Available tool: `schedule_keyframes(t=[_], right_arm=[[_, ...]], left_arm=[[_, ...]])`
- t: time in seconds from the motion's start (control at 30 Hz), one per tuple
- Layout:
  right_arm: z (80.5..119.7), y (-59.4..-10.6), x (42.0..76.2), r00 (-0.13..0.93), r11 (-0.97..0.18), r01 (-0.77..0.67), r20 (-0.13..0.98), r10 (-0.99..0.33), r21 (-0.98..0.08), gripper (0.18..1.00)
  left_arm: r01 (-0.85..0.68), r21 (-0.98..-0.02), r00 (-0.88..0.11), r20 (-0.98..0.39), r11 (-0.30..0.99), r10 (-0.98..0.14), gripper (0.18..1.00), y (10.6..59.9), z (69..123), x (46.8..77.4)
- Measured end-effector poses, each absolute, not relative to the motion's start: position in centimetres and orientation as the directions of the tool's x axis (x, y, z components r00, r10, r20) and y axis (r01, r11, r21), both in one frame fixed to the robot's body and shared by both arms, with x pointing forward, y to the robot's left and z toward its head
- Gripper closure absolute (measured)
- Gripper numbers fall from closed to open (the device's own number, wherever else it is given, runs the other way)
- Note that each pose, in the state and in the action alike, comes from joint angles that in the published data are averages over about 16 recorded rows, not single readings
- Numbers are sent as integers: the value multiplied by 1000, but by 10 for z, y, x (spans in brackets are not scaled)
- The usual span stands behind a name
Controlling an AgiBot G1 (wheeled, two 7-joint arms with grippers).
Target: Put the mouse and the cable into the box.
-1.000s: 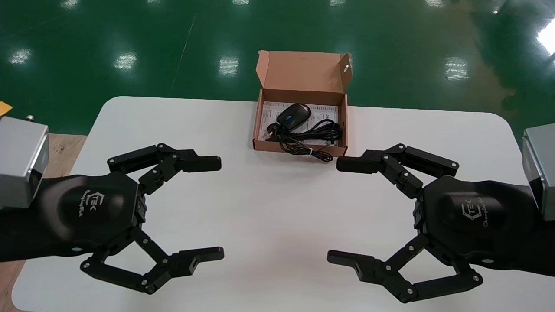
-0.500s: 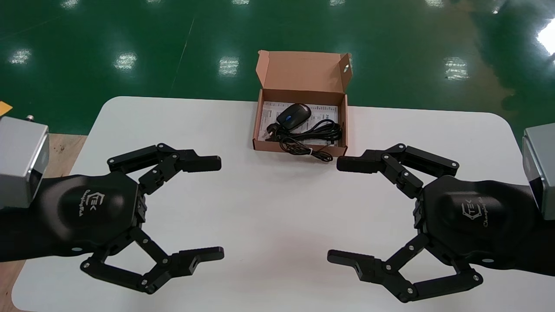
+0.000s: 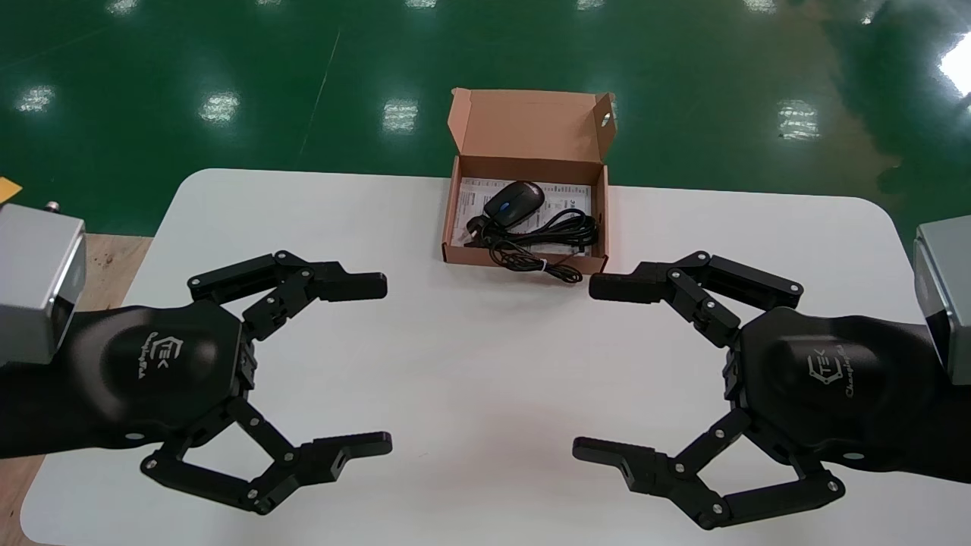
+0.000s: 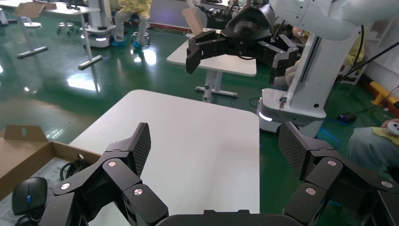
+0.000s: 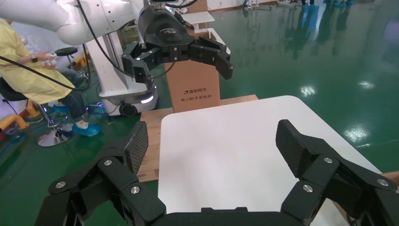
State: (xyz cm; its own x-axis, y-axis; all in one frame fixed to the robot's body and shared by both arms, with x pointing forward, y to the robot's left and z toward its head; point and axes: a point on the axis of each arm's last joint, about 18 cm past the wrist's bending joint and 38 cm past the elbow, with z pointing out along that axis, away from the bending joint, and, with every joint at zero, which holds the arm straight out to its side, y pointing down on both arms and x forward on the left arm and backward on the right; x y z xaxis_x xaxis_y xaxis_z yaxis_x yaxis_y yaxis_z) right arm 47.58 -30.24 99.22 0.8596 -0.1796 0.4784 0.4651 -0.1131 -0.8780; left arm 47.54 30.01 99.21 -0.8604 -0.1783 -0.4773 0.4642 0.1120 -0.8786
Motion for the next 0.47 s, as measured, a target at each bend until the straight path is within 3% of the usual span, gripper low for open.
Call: schedule_keyframes(t=[0.47], right_arm=[[992,-302,476,860,-113,465,478,-180,-878,179]], left_arm=[[464,-879,-860,-477,112,-178,183,300,992,475]])
